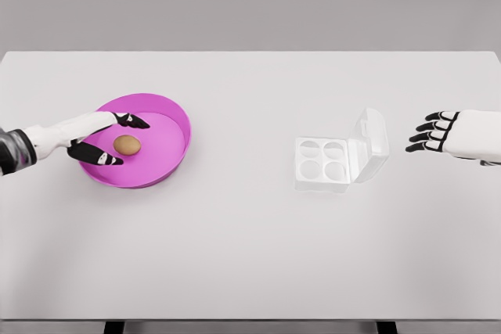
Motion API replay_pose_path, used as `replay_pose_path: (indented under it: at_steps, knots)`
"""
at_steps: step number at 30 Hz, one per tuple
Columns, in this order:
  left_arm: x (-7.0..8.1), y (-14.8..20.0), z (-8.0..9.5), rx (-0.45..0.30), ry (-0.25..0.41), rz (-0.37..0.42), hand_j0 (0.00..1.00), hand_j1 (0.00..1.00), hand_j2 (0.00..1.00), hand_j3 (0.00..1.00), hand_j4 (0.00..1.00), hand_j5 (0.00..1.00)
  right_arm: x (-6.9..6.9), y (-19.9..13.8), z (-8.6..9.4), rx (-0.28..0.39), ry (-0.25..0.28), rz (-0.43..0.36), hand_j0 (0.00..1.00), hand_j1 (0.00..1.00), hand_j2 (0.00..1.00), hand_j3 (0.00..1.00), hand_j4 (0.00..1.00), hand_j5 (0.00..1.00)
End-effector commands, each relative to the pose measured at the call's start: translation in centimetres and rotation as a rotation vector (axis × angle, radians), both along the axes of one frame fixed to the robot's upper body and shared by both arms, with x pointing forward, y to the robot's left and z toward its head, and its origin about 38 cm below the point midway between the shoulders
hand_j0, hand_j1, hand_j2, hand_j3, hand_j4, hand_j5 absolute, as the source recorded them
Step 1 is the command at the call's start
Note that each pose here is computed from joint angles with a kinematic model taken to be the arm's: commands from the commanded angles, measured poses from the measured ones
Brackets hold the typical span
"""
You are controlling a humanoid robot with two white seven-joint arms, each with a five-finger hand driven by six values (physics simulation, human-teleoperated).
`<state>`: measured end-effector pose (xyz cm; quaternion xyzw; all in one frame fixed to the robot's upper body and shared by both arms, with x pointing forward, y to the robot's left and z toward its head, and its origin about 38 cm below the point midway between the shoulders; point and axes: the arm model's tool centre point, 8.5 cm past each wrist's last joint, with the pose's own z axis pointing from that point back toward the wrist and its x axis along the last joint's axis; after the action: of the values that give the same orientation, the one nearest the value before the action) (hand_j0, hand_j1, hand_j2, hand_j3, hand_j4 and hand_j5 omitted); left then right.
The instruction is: Pack egg into the box and close the box lid
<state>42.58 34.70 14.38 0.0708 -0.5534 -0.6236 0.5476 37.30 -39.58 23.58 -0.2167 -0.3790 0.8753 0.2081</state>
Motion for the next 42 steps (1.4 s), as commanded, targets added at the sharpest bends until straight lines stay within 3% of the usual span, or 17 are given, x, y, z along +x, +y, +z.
replay_pose_path:
  at_steps: [1,12,26,42]
  knots:
    - [0.1,-0.3,-0.1,0.0,-0.004,0.001,0.81,0.81,0.81,0.81,0.81,0.81,0.0,0.0,0.1,0.005,-0.001,-0.002,1.0,1.0,1.0,1.0,1.0,1.0]
    - [0.1,-0.4,-0.3,0.005,-0.003,0.0,0.73,0.73,0.73,0.73,0.73,0.73,0.4,0.6,0.4,0.017,-0.013,0.009,1.0,1.0,1.0,1.0,1.0,1.0]
    - [-0.1,0.0,-1.2,0.007,0.02,0.016,0.73,0.73,0.73,0.73,0.73,0.73,1.1,1.7,0.9,0.038,-0.035,0.031,1.0,1.0,1.0,1.0,1.0,1.0]
    - [-0.1,0.2,-1.3,0.006,0.024,0.019,0.54,0.54,0.54,0.54,0.54,0.54,1.2,1.7,1.0,0.038,-0.041,0.03,1.0,1.0,1.0,1.0,1.0,1.0]
